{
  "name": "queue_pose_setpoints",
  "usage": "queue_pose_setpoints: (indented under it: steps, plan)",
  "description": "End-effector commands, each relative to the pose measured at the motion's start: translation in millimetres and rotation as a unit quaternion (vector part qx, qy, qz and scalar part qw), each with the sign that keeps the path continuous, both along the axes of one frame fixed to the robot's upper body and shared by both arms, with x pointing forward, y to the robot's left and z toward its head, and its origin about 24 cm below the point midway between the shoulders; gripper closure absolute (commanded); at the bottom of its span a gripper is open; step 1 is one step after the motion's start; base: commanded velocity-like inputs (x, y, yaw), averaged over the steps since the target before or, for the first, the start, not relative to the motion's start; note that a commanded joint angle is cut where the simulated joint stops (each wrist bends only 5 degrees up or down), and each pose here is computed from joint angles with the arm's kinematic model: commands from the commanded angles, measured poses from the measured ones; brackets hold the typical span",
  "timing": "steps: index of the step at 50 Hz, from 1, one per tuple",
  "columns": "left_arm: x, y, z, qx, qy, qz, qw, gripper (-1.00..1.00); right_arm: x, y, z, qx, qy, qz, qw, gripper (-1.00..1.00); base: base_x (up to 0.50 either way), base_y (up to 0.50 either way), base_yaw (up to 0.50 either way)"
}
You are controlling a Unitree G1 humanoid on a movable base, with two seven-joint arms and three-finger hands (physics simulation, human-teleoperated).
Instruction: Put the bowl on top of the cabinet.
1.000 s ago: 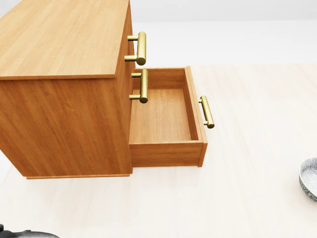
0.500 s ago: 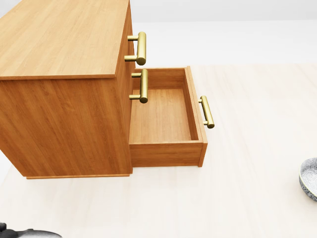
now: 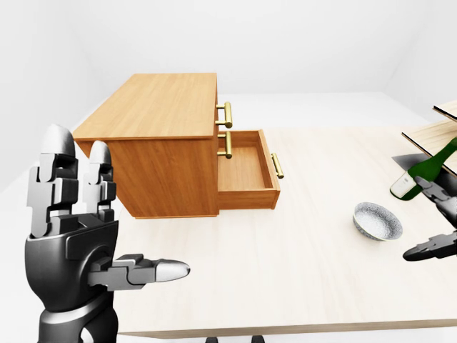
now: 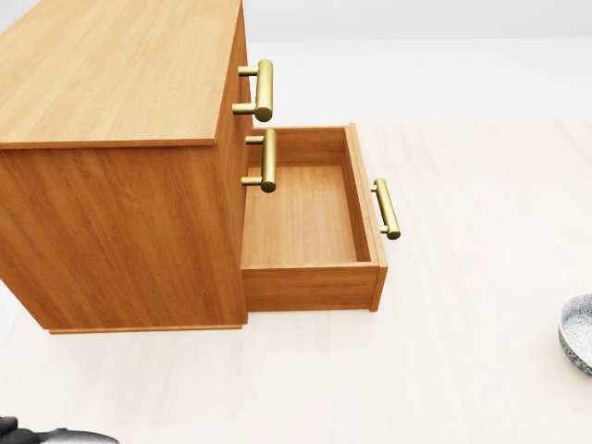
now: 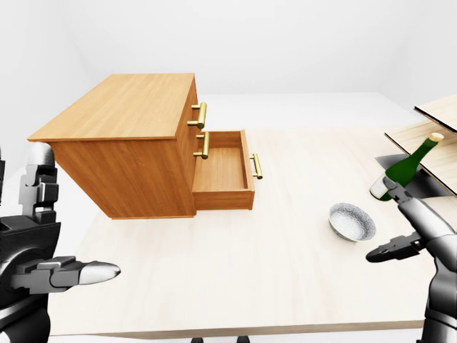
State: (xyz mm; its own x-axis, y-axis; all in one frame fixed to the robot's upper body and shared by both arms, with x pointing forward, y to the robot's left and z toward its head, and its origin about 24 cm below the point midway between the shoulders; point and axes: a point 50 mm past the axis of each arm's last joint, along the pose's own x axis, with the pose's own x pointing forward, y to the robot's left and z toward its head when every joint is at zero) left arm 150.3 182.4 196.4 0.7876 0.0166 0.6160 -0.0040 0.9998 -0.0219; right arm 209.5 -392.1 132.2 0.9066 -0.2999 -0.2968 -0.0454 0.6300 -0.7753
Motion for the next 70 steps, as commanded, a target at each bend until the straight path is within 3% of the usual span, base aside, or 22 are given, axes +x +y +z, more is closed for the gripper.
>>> queue_pose_setpoints:
  steps: [1, 22, 37, 70]
  plan:
    - [0.6, -0.6, -1.5, 0.001, 0.004, -0.001, 1.0, -1.0, 2.6, -3.9, -13.9, 0.033, 0.018, -0.003, 0.999, -1.0, 0.0, 0.0, 0.0]
    - [1.2, -0.9, -1.6, 0.002, 0.005, -0.001, 1.0, -1.0, 12.2, -4.7, -30.3, 0.078, 0.037, 0.002, 0.996, -1.0, 0.0, 0.0, 0.0]
    - [1.6, -1.6, -3.4, 0.002, 0.01, -0.002, 1.0, -1.0, 9.8, -11.8, -33.6, 0.073, 0.059, -0.01, 0.996, -1.0, 0.0, 0.0, 0.0]
    - [1.9, -1.5, -3.3, 0.003, 0.01, -0.001, 1.0, -1.0, 35.8, -9.2, -48.7, 0.072, 0.092, -0.019, 0.993, -1.0, 0.0, 0.0, 0.0]
